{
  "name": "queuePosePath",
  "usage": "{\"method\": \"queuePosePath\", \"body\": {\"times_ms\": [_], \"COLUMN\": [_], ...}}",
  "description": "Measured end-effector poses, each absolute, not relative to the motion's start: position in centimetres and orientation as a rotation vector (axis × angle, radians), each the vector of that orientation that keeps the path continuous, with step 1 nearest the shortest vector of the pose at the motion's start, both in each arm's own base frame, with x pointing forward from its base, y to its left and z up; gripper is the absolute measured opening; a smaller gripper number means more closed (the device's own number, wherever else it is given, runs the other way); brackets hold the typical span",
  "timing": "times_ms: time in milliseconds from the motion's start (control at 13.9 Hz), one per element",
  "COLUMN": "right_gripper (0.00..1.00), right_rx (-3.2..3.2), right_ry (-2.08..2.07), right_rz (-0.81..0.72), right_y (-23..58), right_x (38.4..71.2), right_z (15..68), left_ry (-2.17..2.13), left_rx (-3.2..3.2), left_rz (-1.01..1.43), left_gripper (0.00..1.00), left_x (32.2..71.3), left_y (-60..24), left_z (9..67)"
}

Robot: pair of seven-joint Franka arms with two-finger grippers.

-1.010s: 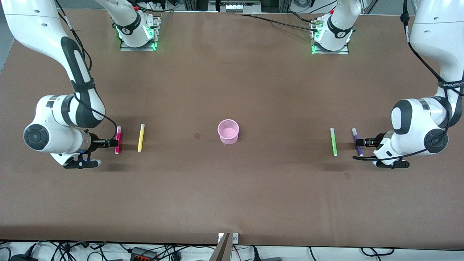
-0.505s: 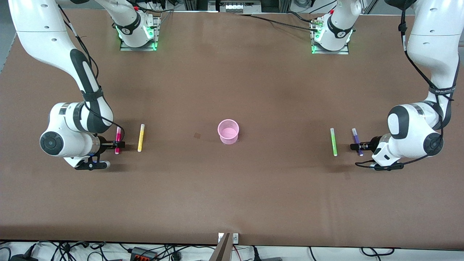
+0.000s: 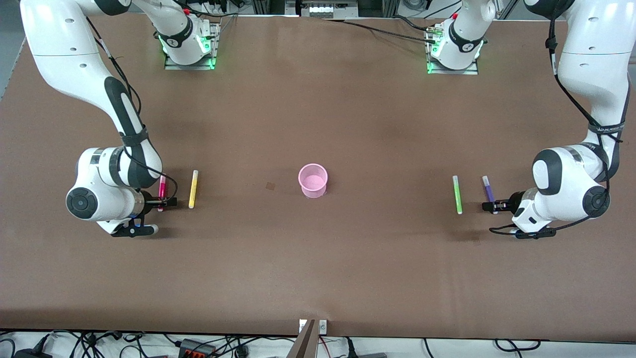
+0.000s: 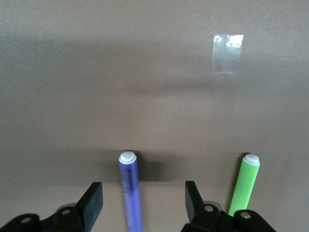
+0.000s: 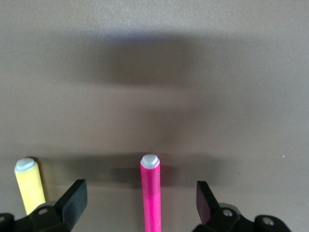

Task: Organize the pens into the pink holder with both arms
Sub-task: 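Close both grippers on the magenta and blue markers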

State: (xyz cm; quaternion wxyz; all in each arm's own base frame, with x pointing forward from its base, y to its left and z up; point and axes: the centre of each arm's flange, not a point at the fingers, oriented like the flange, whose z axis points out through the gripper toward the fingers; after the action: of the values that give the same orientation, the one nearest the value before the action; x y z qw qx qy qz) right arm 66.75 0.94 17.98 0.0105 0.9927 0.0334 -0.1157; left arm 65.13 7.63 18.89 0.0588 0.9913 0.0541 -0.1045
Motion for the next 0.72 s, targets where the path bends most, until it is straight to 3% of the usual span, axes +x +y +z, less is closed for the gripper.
{"method": "queuePosePath", "body": {"times_ms": [216, 361, 505, 577, 721], "right_gripper": [0.96, 0.93, 0.79, 0.78, 0.65], "right_rx": [3.096, 3.096, 3.095, 3.095, 3.094], "right_ry": [0.103, 0.102, 0.101, 0.101, 0.101], "right_rz": [-0.372, -0.377, -0.383, -0.387, -0.389], "right_y": [0.9, 0.8, 0.8, 0.8, 0.8], "right_x": [66.8, 66.8, 66.7, 66.7, 66.7], "right_z": [17.3, 17.1, 17.1, 17.1, 17.1], "left_ry": [0.173, 0.173, 0.147, 0.140, 0.134], "left_rx": [3.005, 3.005, 3.022, 3.025, 3.028], "left_rz": [-0.304, -0.307, -0.308, -0.309, -0.309], "left_gripper": [0.74, 0.54, 0.32, 0.23, 0.18], "left_x": [65.1, 65.1, 65.1, 65.1, 65.1], "left_y": [7.9, 8.0, 8.1, 8.1, 8.1], "left_z": [17.7, 17.3, 17.2, 17.2, 17.2]}}
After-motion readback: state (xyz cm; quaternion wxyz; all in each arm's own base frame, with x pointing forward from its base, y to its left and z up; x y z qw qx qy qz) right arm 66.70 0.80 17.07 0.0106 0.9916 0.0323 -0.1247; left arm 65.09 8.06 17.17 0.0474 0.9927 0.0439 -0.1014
